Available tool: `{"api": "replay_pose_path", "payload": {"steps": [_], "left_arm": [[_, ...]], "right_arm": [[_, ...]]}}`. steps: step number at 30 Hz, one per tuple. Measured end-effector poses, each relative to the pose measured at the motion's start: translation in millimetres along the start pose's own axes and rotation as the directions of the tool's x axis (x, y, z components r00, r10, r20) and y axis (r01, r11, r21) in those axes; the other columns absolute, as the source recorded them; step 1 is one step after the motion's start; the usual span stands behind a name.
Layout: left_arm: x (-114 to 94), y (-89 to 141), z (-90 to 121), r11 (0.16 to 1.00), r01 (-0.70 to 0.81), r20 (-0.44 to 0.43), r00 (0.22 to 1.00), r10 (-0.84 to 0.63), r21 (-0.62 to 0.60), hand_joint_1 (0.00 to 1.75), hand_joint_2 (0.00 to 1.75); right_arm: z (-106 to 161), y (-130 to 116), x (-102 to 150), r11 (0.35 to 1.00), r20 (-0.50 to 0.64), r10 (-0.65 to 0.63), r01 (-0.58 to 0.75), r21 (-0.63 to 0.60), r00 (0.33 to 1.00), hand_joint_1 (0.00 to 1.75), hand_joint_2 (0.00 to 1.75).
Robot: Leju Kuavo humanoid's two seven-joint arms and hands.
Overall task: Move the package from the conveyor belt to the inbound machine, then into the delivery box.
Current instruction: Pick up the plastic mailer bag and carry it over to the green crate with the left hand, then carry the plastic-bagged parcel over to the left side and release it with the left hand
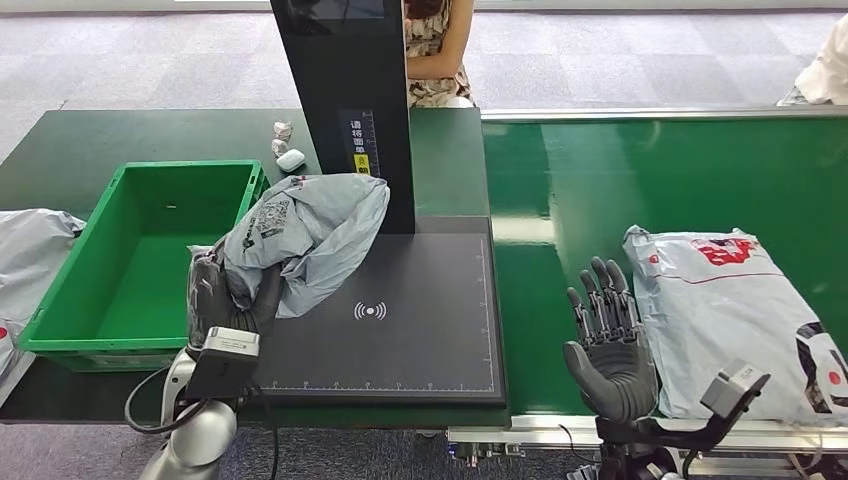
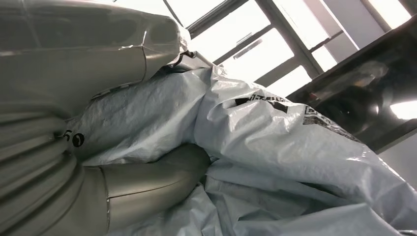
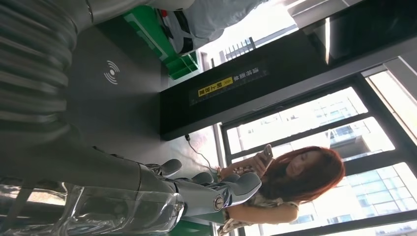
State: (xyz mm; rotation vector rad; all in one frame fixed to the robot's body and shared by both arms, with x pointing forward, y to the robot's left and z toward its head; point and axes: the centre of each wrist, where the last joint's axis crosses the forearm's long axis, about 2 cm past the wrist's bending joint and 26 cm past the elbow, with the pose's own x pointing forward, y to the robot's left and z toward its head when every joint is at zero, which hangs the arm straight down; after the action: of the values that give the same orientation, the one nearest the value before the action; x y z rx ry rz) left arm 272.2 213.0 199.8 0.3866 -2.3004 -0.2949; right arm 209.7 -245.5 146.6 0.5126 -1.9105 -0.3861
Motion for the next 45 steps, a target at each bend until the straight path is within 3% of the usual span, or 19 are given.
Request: {"api": "replay_pose_path", "payload": {"steps": [4, 13, 17, 21, 25, 33, 38, 43, 44, 45], "left_arm": [[5.5, 11.7, 2.6, 0.992, 0.012, 0.061, 0.998, -0.020, 0.124, 1.75, 1.75], [16.7, 64.1, -5.7, 0.892, 0.031, 0.169, 0.978, -0.120, 0.451, 1.75, 1.75], [7.8, 90.9, -25.3, 0.852, 0.137, 0.079, 0.976, -0.204, 0.505, 1.75, 1.75], [-13.8, 119.5, -53.5, 0.821, 0.232, -0.025, 0.966, -0.257, 0.521, 1.75, 1.75], [-33.1, 139.2, -66.3, 0.789, 0.306, -0.113, 0.950, -0.291, 0.532, 1.75, 1.75], [-88.0, 172.5, -70.3, 0.786, 0.485, -0.386, 0.857, -0.340, 0.384, 1.75, 1.75], [-123.1, 176.8, -68.4, 0.843, 0.530, -0.586, 0.714, -0.384, 0.093, 1.75, 1.75], [-150.7, 178.2, -59.4, 0.864, 0.489, -0.669, 0.603, -0.435, -0.121, 1.75, 1.75], [-154.2, 177.3, -57.1, 0.865, 0.480, -0.675, 0.591, -0.441, -0.145, 1.68, 1.75], [-157.0, 176.0, -54.9, 0.866, 0.472, -0.679, 0.582, -0.447, -0.165, 1.25, 1.75]], "right_arm": [[0.9, 0.0, -0.3, 1.000, -0.001, -0.001, 0.001, -0.002, 1.000, 0.00, 1.75], [-0.9, 0.5, -2.7, 1.000, -0.004, -0.011, 0.011, 0.010, 1.000, 0.00, 1.75], [-3.6, 1.6, -4.3, 1.000, -0.005, -0.019, 0.019, 0.024, 1.000, 0.00, 1.75], [-9.1, 2.9, -4.5, 0.999, -0.003, -0.023, 0.023, 0.034, 1.000, 0.00, 1.75], [-9.9, 3.0, -5.2, 0.999, -0.006, -0.027, 0.027, 0.042, 1.000, 0.00, 1.75], [-9.8, 4.2, -5.6, 0.998, -0.022, -0.033, 0.035, 0.052, 0.999, 0.00, 1.75], [-10.1, 4.1, -5.2, 0.998, -0.029, -0.030, 0.031, 0.051, 0.999, 0.00, 1.75], [-10.3, 3.1, -4.8, 0.998, -0.038, -0.027, 0.029, 0.049, 0.999, 0.00, 1.75], [-10.4, 3.0, -4.7, 0.998, -0.040, -0.027, 0.029, 0.049, 0.999, 0.00, 1.75], [-10.5, 2.8, -4.6, 0.998, -0.042, -0.027, 0.029, 0.048, 0.999, 0.00, 1.75]]}}
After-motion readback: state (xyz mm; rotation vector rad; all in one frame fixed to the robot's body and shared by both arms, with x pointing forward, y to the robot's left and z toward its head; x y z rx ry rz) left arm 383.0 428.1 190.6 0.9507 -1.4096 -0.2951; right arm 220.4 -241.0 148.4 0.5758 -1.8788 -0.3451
